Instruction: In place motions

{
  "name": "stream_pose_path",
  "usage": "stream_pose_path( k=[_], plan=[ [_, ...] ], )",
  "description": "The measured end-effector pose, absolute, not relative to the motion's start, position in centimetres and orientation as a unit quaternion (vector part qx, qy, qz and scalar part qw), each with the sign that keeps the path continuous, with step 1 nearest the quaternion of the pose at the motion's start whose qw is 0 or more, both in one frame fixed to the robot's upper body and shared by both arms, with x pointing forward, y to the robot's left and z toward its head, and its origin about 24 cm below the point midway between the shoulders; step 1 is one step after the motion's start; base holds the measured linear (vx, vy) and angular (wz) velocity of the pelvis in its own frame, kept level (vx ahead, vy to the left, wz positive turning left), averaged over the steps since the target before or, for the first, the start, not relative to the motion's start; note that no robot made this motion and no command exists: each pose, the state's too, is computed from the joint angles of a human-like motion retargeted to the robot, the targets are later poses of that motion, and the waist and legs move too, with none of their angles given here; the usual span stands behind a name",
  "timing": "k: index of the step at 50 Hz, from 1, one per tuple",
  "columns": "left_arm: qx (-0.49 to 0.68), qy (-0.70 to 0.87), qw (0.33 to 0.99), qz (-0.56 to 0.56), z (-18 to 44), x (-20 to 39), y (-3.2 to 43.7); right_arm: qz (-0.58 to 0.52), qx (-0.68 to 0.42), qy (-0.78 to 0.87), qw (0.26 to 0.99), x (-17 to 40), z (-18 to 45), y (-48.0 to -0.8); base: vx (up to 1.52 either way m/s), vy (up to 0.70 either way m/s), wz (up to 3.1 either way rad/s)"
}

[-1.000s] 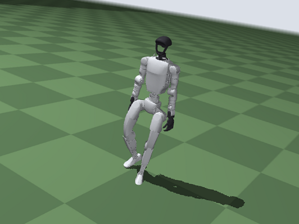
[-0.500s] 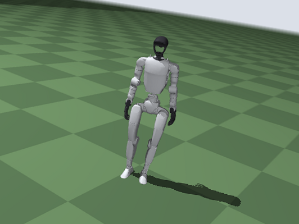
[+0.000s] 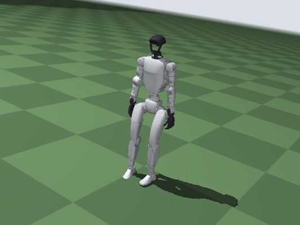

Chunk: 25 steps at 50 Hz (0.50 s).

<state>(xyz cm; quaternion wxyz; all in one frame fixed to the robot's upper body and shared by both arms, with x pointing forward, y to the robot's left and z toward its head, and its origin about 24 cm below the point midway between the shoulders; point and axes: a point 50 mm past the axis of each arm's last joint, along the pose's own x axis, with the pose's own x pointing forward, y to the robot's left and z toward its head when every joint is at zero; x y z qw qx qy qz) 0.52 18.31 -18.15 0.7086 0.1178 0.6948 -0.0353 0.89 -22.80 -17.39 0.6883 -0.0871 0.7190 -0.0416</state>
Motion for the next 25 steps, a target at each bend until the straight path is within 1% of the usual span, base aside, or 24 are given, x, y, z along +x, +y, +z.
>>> stream_pose_path(
  k=[3, 7, 11, 15, 18, 20, 23, 25],
  plan=[
    [0.126, 0.679, 0.722, -0.033, -18.1, 1.4, 18.4, -0.046, -0.075, 0.718, 0.691, 1.0, -17.3, -23.1, 0.00, 0.13, -3.03],
    [0.115, 0.670, 0.733, -0.024, -18.1, 2.6, 18.4, -0.041, -0.076, 0.696, 0.713, 3.4, -17.2, -23.4, -0.16, 0.13, -2.03],
    [0.110, 0.701, 0.704, -0.035, -18.1, 0.8, 19.0, -0.033, -0.094, 0.663, 0.742, 5.2, -17.2, -23.0, -0.01, 0.10, -2.10],
    [0.153, 0.726, 0.668, -0.054, -17.8, -0.9, 20.9, -0.035, -0.079, 0.646, 0.758, 5.9, -17.3, -22.0, -0.03, -0.03, -3.11],
    [0.178, 0.740, 0.647, -0.042, -17.5, -2.8, 21.7, -0.015, -0.074, 0.661, 0.747, 5.2, -17.4, -21.6, 0.10, -0.18, -3.67],
    [0.171, 0.755, 0.632, -0.033, -17.3, -4.3, 21.8, -0.006, -0.084, 0.673, 0.735, 4.5, -17.5, -21.8, 0.13, -0.25, -3.51],
    [0.145, 0.770, 0.621, -0.020, -17.3, -6.1, 20.8, -0.035, -0.092, 0.687, 0.720, 3.7, -17.4, -22.6, 0.16, -0.23, -3.34],
    [0.131, 0.772, 0.622, -0.010, -17.3, -6.8, 19.8, -0.065, -0.076, 0.699, 0.709, 3.2, -17.2, -23.2, 0.21, -0.21, -2.99]
  ],
)
